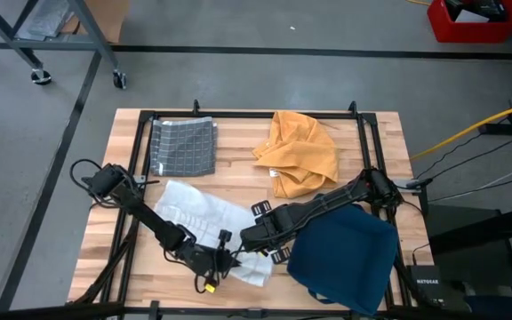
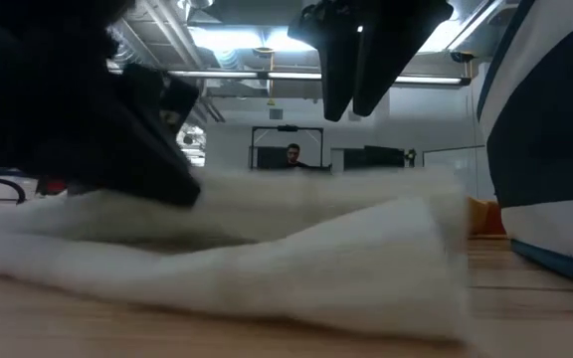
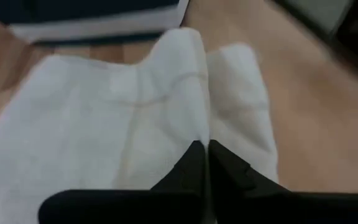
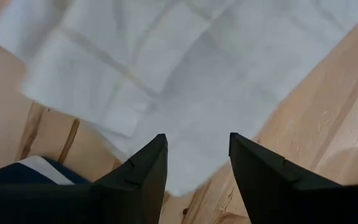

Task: Fold towel
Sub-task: Fold the white towel

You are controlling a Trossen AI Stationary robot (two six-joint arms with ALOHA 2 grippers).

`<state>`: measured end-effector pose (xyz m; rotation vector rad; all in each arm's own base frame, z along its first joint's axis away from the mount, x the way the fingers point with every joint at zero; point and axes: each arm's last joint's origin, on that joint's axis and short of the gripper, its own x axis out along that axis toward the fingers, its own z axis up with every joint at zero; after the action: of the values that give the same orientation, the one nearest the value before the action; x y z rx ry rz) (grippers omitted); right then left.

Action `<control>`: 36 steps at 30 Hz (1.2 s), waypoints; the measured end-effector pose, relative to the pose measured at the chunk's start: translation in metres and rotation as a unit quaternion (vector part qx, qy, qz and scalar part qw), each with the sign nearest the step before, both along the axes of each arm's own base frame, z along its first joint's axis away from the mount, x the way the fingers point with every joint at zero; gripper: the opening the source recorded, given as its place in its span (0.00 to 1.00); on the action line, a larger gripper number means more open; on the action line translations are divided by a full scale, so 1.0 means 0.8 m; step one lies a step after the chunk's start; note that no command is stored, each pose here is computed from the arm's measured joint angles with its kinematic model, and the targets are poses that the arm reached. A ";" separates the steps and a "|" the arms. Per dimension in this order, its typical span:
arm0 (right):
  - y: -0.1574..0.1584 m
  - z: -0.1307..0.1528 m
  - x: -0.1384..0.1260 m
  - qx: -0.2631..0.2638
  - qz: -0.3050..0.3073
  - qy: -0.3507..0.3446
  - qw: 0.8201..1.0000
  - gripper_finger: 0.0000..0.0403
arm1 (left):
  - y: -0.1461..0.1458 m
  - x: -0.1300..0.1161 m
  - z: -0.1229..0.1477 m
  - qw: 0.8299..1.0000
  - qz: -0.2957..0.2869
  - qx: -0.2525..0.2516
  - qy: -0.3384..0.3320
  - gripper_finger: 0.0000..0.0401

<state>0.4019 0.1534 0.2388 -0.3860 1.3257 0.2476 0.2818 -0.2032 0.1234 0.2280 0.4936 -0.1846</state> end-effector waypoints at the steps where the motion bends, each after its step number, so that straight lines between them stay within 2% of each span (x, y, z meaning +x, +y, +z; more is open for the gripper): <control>1: 0.000 0.000 0.000 0.000 0.000 0.000 1.000 0.43 | -0.002 0.001 0.002 1.000 -0.001 -0.002 -0.003 0.01; 10: 0.000 0.000 0.000 0.000 0.000 0.000 1.000 0.43 | -0.018 0.013 0.024 0.999 -0.030 0.025 -0.033 0.01; 17: 0.000 0.000 0.000 -0.001 0.000 0.002 1.000 0.43 | -0.028 0.001 0.026 0.998 -0.044 0.049 0.010 0.00; 29: 0.000 0.000 0.000 -0.001 0.000 0.002 1.000 0.43 | -0.044 -0.011 0.028 0.999 -0.041 -0.001 0.012 0.00; 36: 0.000 0.000 0.000 -0.001 0.000 0.002 1.000 0.43 | -0.044 -0.011 0.028 0.999 -0.036 -0.008 0.015 0.04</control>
<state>0.4017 0.1532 0.2386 -0.3865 1.3298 0.2476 0.2727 -0.2384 0.1455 0.2284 0.5141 -0.2614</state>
